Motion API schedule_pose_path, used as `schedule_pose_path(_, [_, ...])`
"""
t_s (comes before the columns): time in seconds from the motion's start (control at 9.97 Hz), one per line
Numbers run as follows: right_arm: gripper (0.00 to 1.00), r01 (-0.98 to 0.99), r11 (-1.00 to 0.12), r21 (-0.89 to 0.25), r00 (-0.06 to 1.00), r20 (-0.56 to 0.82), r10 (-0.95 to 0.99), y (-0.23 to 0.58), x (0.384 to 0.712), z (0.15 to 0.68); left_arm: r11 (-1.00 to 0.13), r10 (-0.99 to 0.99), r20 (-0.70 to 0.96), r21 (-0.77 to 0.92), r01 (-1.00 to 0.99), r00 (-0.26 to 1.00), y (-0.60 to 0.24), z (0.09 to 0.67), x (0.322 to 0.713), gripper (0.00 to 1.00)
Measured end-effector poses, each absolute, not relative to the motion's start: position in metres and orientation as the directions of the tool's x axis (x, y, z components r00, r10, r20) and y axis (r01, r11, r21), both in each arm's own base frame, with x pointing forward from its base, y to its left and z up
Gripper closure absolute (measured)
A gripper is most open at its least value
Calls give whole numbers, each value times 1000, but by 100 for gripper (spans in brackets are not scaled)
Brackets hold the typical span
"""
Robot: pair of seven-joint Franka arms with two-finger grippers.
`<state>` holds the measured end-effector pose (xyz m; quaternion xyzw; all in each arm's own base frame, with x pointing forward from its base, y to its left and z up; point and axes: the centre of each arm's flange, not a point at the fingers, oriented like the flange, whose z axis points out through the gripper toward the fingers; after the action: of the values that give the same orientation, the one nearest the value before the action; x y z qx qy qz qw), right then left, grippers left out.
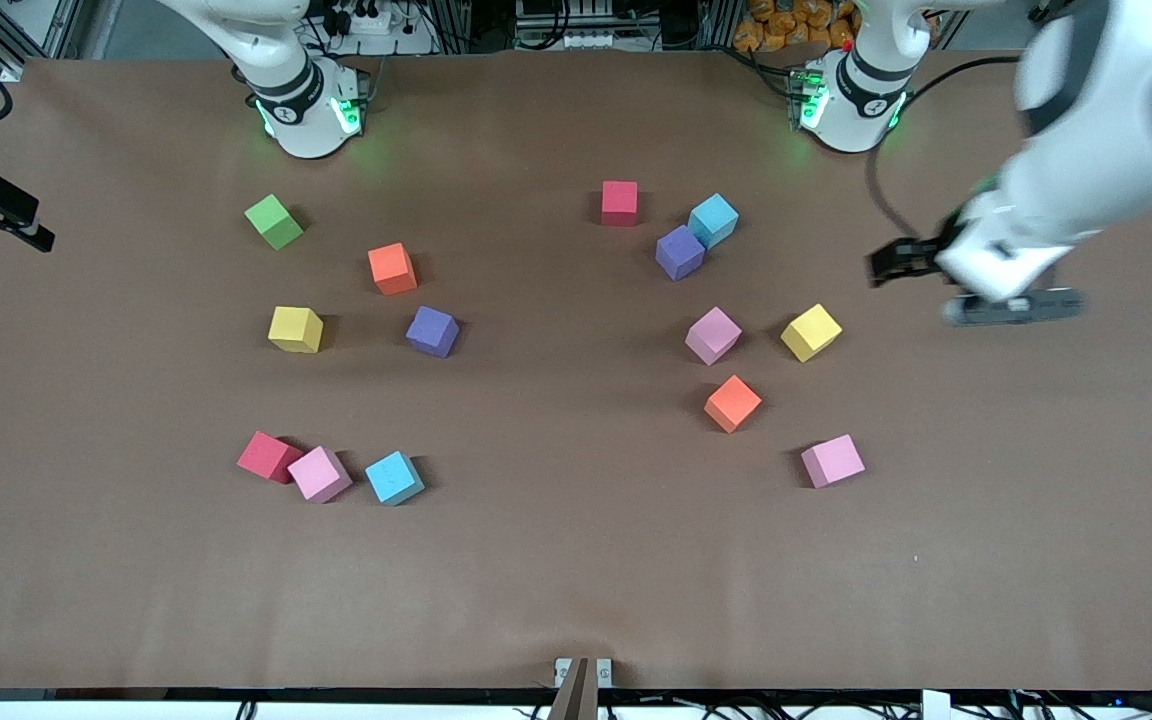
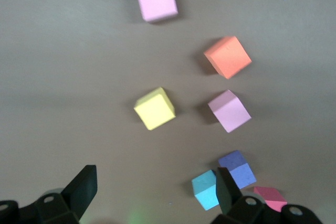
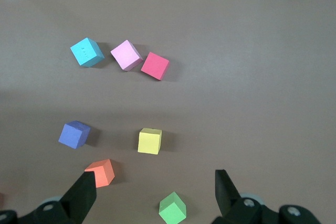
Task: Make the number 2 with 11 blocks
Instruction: 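Reach the left gripper down to the red cube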
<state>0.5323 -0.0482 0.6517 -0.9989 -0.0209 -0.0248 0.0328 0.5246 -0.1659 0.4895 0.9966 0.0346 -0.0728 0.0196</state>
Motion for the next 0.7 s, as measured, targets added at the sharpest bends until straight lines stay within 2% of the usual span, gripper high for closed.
schedule_pose_path(0.4, [0,53,-996,-70,998,29,51,-44,540,639,-995,100,-132,8,102,986,-285,430,462,0])
schedule_pose_path(0.7, [0,78,-995,-68,997,7,77,-33,548,626,-997,77,-145,19,80,987,-393,377,372,0])
